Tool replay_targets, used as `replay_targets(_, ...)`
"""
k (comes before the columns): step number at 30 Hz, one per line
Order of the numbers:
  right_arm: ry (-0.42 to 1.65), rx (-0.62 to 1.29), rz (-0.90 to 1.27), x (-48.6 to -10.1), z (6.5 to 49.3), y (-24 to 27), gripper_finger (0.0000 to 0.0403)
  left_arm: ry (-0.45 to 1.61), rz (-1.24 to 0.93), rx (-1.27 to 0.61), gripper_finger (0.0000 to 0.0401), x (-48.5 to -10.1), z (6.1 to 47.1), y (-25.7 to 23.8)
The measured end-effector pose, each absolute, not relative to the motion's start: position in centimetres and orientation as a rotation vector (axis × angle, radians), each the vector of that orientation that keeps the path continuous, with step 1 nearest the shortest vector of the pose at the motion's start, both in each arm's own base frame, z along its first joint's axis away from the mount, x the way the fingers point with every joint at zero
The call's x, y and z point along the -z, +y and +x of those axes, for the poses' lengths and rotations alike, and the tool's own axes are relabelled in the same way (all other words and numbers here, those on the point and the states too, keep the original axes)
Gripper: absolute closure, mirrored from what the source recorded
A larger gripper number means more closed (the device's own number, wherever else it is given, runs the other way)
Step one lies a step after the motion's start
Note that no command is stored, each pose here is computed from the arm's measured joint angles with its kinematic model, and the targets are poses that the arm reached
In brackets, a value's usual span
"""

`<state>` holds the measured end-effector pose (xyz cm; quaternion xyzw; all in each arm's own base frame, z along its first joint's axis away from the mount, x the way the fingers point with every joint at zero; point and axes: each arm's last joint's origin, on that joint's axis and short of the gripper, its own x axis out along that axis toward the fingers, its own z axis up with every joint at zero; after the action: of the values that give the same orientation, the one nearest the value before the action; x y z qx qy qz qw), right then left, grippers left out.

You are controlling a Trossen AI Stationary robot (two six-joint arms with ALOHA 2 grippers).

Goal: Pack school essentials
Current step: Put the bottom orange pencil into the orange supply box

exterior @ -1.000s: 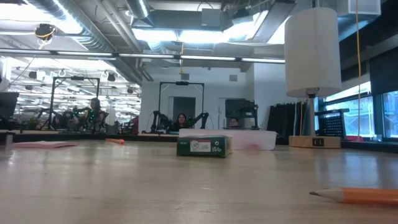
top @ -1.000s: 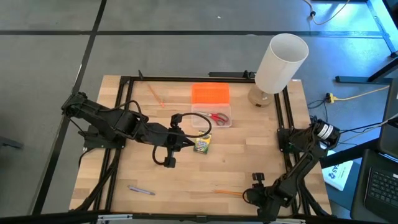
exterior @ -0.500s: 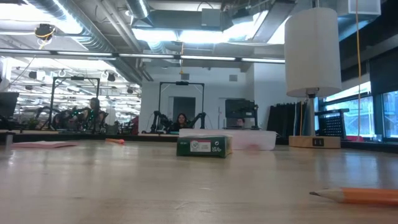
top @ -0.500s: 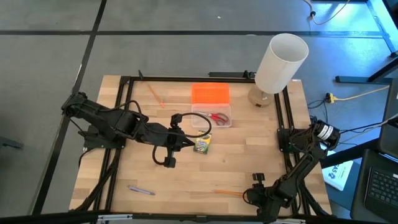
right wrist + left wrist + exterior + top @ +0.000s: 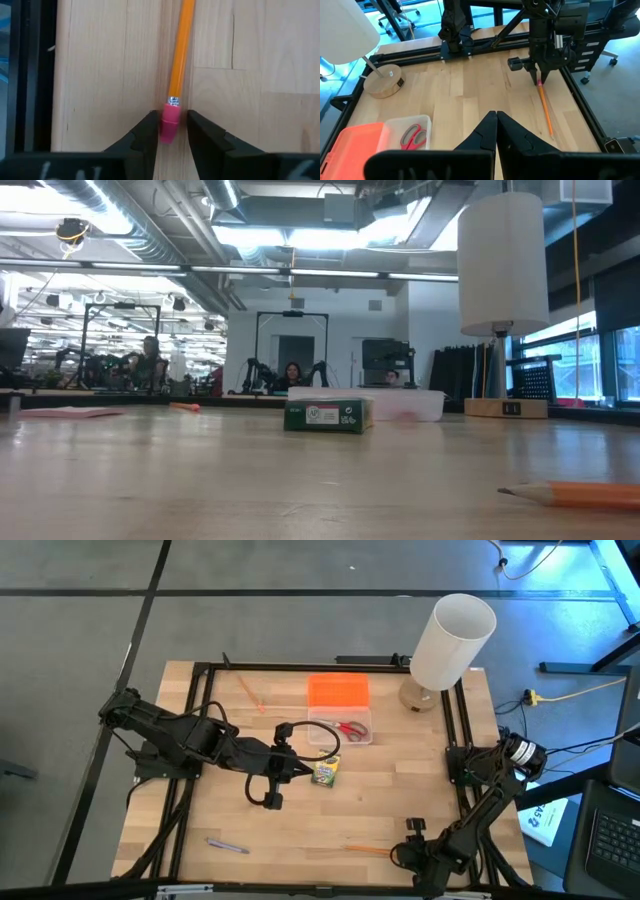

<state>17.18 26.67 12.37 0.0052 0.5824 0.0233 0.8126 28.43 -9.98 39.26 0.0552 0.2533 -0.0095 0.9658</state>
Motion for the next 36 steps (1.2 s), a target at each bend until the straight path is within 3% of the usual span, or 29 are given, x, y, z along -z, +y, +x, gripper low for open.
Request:
replay_targets(10,1.249,-0.030,0.029,-12.33,17.13,26.60,0.0366,0.512,0.112,0.020,0.0401,-39.26,28.43,-9.98)
replay_targets(36,1.188,0.134,0.214,-12.36,17.37,26.52,0.0358,0.512,0.111,0.020,0.0401,-39.27,28.42,-9.98)
